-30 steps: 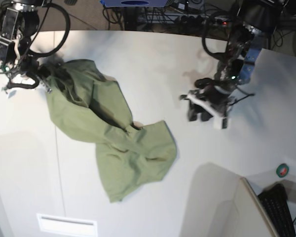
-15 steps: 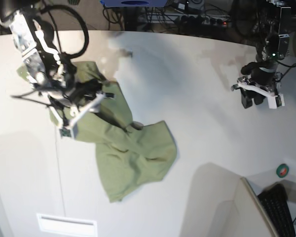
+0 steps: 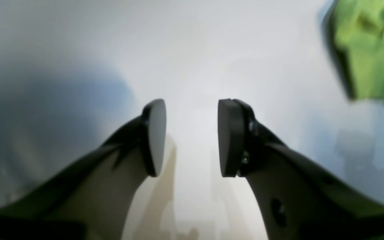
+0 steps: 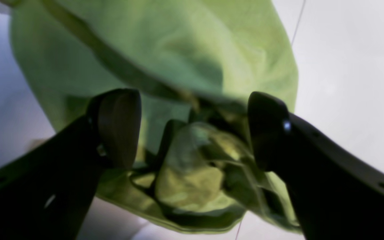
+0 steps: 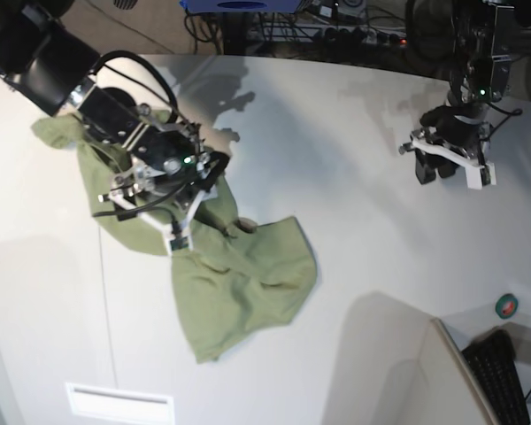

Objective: Layout the t-shirt on the table in an organized manner, then fold the t-shirt properly
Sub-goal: 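Regrasp the t-shirt edge with the right gripper and lift, then pull the t-shirt edge with the right gripper toward its arm, then grasp the t-shirt fabric with the left gripper and pull it outward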

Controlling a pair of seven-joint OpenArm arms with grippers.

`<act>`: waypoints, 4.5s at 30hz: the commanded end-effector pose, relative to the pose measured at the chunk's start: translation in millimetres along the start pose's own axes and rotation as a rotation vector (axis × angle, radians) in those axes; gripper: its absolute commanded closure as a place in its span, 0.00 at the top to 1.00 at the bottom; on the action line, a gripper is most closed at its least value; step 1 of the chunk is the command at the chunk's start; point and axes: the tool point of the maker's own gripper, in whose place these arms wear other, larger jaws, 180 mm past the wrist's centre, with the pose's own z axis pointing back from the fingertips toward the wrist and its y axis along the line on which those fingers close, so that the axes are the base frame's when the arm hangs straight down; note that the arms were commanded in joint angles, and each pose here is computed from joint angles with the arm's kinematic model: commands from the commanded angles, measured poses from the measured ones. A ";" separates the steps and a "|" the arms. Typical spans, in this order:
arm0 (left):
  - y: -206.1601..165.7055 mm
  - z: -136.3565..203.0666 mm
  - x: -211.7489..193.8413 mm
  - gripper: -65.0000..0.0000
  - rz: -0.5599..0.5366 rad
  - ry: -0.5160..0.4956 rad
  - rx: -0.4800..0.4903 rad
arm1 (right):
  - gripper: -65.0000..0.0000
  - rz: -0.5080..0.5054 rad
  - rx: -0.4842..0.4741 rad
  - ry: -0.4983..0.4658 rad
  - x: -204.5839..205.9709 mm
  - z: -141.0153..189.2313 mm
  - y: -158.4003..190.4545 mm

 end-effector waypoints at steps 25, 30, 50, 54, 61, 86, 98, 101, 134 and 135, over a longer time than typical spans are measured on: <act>-231.1 -25.8 -27.5 0.37 -0.072 0.063 -0.487 | 0.00 -0.133 -0.042 -0.177 71.0 7.7 -65.1; -313.3 -39.2 -45.6 0.37 -0.135 0.126 -0.615 | 0.00 -0.137 -0.046 -0.168 68.8 6.3 -66.8; -229.5 -128.9 -80.5 0.37 -0.246 0.239 -0.272 | 0.00 -0.320 -0.084 -0.269 108.5 26.0 -133.6; -198.0 -136.8 -58.7 0.37 -0.267 0.201 -0.212 | 0.00 -0.339 -0.101 -0.217 96.1 10.3 -165.6; -174.8 -138.4 -21.9 0.37 -0.296 0.130 -0.197 | 0.00 -0.542 -0.148 -0.018 40.3 -20.8 -225.8; -72.6 -50.9 111.4 0.38 0.006 -0.196 -0.067 | 0.00 -0.437 -0.012 -0.085 16.3 30.9 -152.0; -179.2 -61.5 80.1 0.57 -0.060 -0.110 -0.218 | 0.22 -0.408 0.016 -0.035 -1.4 28.8 -133.6; -242.8 -58.3 64.4 0.70 -0.015 0.038 -0.398 | 0.22 -0.411 0.006 -0.030 -5.2 28.3 -137.8; -362.2 -129.8 52.9 1.00 0.256 0.264 -0.506 | 0.21 -0.473 -0.077 0.009 -65.7 27.9 -203.1; -361.9 -130.3 54.5 1.00 0.258 0.255 -0.505 | 0.21 -0.473 -0.077 0.009 -65.7 27.9 -203.1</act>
